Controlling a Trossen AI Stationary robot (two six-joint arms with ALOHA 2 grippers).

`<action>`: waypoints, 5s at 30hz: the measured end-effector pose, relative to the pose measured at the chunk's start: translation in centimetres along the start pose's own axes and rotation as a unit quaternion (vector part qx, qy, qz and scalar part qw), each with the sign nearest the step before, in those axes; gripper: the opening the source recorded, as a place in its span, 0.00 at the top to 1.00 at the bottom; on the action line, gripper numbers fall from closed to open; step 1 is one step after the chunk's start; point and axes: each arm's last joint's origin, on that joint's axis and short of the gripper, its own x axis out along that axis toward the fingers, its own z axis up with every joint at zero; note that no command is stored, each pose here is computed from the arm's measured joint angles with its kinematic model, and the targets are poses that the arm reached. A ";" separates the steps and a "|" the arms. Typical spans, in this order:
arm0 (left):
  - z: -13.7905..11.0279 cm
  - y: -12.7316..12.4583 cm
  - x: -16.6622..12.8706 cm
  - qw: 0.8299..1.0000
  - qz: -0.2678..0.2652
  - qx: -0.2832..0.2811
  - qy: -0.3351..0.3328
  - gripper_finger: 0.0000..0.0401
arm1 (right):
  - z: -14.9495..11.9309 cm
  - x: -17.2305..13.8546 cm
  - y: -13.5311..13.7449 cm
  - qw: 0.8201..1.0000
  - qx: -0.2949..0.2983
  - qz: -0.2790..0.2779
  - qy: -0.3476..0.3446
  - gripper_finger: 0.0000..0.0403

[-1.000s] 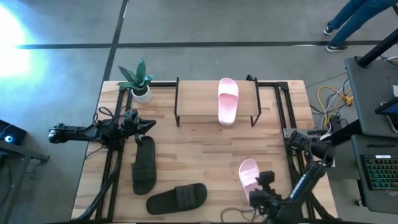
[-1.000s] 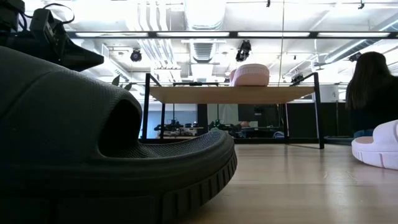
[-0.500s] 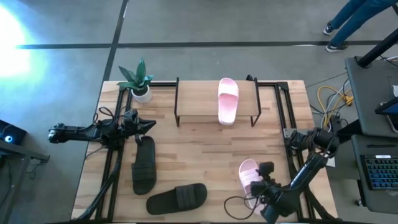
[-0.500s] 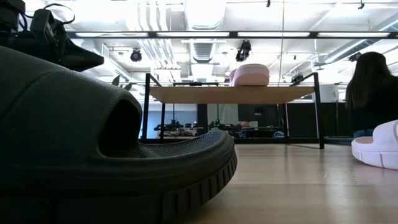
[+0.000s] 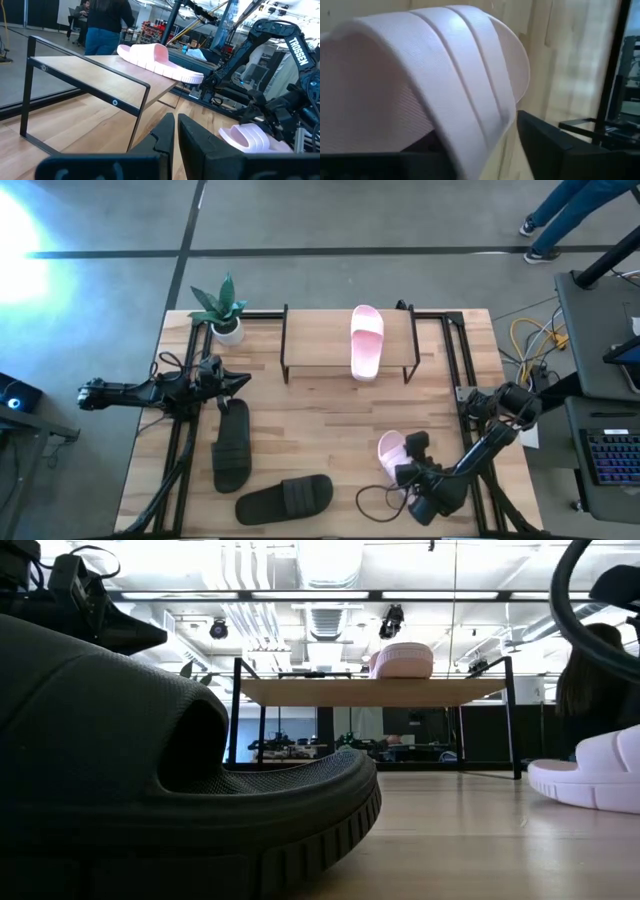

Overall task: Pick and place slides into the shelf
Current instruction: Put the pink slipper on the shelf, then adjust the pink slippers on the shelf

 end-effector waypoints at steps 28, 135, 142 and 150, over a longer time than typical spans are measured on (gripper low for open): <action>0.0 0.0 0.0 1.000 0.000 0.000 0.000 0.98 | 6.7 -8.1 -20.8 0.949 0.204 -0.125 -0.207 0.97; 0.0 0.0 0.0 1.000 0.000 0.000 0.000 0.98 | 12.2 8.7 -37.2 0.958 0.245 -0.098 0.116 0.63; 0.0 0.0 0.0 1.000 0.000 0.000 0.000 0.98 | 11.2 6.0 -36.9 0.951 0.283 -0.048 0.111 0.66; 0.0 0.0 0.0 1.000 0.000 0.000 0.000 0.98 | 9.6 2.5 -37.1 0.943 0.317 -0.036 0.093 0.71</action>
